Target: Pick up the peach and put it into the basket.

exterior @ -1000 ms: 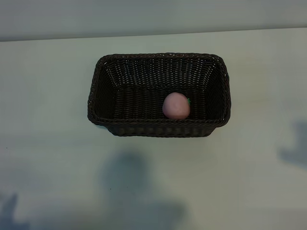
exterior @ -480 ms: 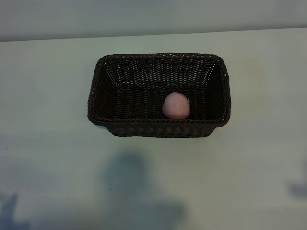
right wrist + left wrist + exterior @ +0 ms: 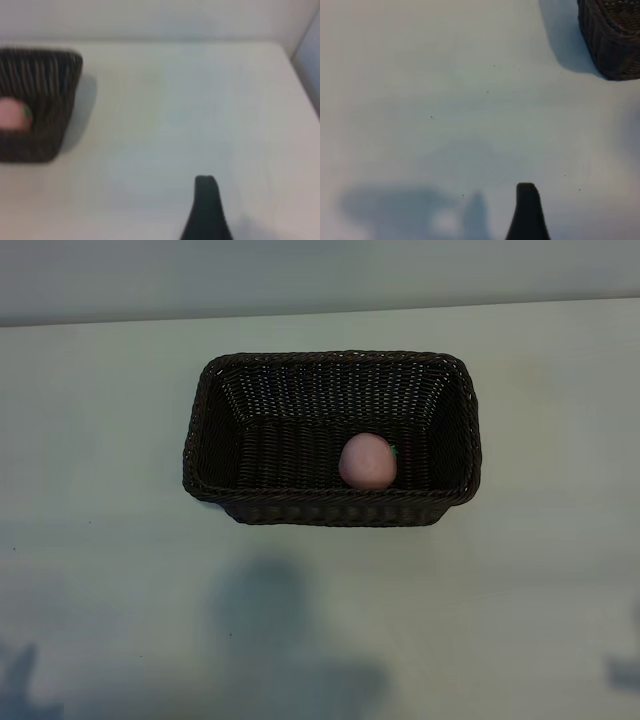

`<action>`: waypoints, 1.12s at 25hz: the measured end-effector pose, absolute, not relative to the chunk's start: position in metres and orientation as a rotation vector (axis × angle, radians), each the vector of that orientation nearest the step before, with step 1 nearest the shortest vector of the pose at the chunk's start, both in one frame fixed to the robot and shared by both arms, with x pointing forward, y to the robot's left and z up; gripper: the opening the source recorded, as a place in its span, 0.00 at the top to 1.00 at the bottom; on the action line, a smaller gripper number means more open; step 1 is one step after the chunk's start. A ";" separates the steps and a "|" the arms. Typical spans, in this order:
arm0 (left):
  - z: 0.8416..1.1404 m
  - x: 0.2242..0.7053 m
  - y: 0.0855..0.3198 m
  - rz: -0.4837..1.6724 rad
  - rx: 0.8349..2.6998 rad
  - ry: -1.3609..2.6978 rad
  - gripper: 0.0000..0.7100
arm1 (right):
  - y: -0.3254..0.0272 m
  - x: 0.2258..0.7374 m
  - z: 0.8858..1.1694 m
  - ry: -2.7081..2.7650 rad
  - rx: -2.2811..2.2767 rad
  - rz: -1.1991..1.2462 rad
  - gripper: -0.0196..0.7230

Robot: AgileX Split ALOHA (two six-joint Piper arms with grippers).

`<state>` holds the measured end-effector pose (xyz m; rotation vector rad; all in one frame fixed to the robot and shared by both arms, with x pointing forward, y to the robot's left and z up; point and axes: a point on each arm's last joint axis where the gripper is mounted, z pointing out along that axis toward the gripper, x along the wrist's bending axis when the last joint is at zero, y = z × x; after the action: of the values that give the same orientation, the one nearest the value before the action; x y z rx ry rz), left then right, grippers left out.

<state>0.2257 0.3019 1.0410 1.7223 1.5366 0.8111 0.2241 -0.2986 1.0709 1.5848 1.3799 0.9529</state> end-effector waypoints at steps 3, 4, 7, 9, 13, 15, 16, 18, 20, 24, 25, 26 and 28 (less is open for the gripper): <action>1.041 0.226 0.302 0.811 1.722 1.537 0.24 | -0.299 0.231 1.056 1.431 1.609 0.916 0.29; 1.041 0.226 0.302 0.811 1.722 1.537 0.24 | -0.298 0.233 1.053 1.447 1.614 0.915 0.30; 1.041 0.226 0.302 0.811 1.722 1.537 0.24 | -0.298 0.234 1.049 1.476 1.602 0.898 0.32; 1.041 0.226 0.302 0.811 1.722 1.537 0.24 | -0.297 0.234 1.049 1.480 1.599 0.899 0.34; 1.041 0.226 0.302 0.811 1.722 1.537 0.24 | -0.297 0.234 1.049 1.481 1.598 0.899 0.35; 1.041 0.226 0.302 0.811 1.722 1.537 0.24 | -0.297 0.234 1.049 1.481 1.598 0.899 0.35; 1.041 0.226 0.302 0.811 1.722 1.537 0.24 | -0.297 0.234 1.049 1.482 1.598 0.899 0.35; 1.041 0.226 0.302 0.811 1.722 1.537 0.24 | -0.298 0.234 1.049 1.481 1.597 0.894 0.35; 1.041 0.226 0.302 0.811 1.722 1.537 0.24 | -0.298 0.234 1.049 1.481 1.597 0.896 0.35; 1.041 0.226 0.302 0.811 1.722 1.537 0.24 | -0.298 0.234 1.049 1.481 1.597 0.893 0.35; 1.041 0.226 0.302 0.811 1.722 1.537 0.24 | -0.298 0.234 1.049 1.481 1.597 0.893 0.35; 1.041 0.226 0.302 0.811 1.722 1.537 0.24 | -0.298 0.234 1.049 1.481 1.597 0.894 0.35; 1.041 0.226 0.302 0.811 1.722 1.537 0.24 | -0.297 0.234 1.049 1.482 1.598 0.898 0.35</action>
<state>0.2257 0.3019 1.0410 1.7223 1.5366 0.8111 0.2341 -0.2973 1.0491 1.5982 1.4823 0.8980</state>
